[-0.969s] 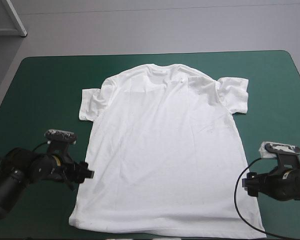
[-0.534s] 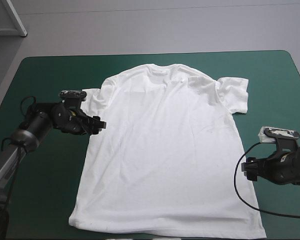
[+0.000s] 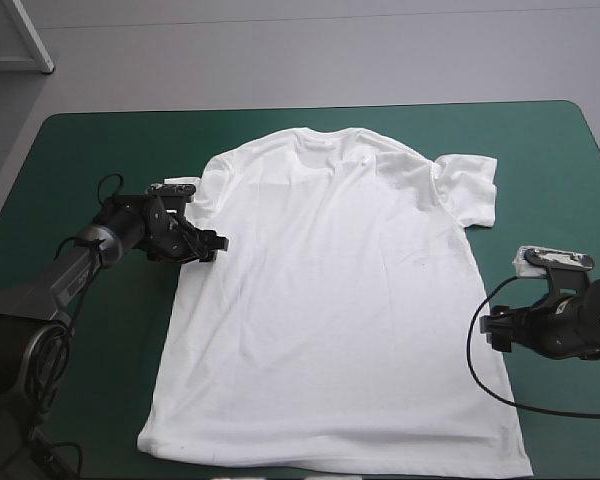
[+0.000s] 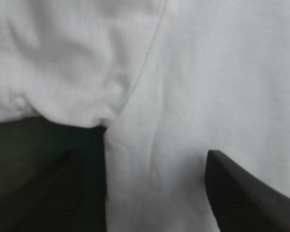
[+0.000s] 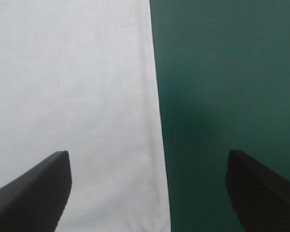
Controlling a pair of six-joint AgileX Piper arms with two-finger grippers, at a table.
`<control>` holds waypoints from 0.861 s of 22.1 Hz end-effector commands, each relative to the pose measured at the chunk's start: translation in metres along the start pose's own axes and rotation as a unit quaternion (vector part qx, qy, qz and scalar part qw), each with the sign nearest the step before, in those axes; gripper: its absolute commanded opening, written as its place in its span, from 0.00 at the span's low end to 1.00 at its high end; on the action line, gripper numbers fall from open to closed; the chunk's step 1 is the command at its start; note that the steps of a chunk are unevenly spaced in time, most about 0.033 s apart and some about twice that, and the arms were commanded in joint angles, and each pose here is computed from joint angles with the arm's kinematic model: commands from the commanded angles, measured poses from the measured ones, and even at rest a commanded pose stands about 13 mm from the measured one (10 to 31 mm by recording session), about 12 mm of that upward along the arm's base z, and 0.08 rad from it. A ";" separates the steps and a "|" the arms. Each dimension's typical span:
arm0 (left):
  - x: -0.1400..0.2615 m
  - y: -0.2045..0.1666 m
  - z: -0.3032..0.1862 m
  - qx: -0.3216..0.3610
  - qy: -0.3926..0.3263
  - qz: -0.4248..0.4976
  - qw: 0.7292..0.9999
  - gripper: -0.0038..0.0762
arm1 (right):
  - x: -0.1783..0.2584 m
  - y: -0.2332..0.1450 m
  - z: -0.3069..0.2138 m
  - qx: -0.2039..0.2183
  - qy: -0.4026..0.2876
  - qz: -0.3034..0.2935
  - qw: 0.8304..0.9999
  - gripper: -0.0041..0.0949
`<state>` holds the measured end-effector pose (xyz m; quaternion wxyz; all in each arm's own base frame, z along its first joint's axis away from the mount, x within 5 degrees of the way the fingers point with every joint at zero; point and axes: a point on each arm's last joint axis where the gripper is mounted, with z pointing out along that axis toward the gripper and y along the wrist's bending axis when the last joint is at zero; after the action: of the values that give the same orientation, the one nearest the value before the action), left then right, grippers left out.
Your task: Fold the cloth
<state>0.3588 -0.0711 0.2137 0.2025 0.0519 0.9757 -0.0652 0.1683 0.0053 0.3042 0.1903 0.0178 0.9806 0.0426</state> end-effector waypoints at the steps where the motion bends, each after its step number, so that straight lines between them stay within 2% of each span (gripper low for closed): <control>1: -0.009 -0.003 -0.009 0.012 -0.030 -0.017 0.999 0.61 | -0.022 0.000 0.006 0.001 -0.036 -0.001 0.999 0.85; 2: -0.009 -0.003 -0.009 0.012 -0.028 -0.018 0.999 0.56 | -0.026 0.000 0.011 0.000 -0.039 0.001 0.999 0.85; 3: -0.007 -0.003 -0.009 0.012 -0.019 -0.018 1.000 0.43 | -0.037 0.001 0.020 -0.004 -0.051 0.002 0.999 0.85; 4: -0.007 -0.003 -0.009 0.011 -0.017 -0.017 1.000 0.35 | -0.044 0.001 0.024 -0.006 -0.057 0.002 0.998 0.85; 6: -0.006 -0.002 -0.009 0.008 -0.014 -0.013 1.000 0.07 | -0.069 0.002 0.039 -0.015 -0.070 -0.003 0.997 0.85; 7: -0.006 -0.002 -0.009 0.008 -0.016 -0.012 1.000 0.04 | -0.077 0.003 0.045 -0.016 -0.072 -0.003 0.997 0.85; 12: -0.007 -0.002 -0.009 0.008 -0.018 -0.012 1.000 0.04 | -0.123 0.005 0.083 -0.019 -0.083 -0.004 0.996 0.85; 19: -0.007 -0.003 -0.009 0.012 -0.018 -0.017 1.000 0.04 | -0.144 0.008 0.125 -0.019 -0.057 -0.014 0.998 0.85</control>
<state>0.3625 -0.0699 0.2109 0.2033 0.0482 0.9757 -0.0654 0.3370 0.0115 0.2324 0.2119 0.0138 0.9756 0.0558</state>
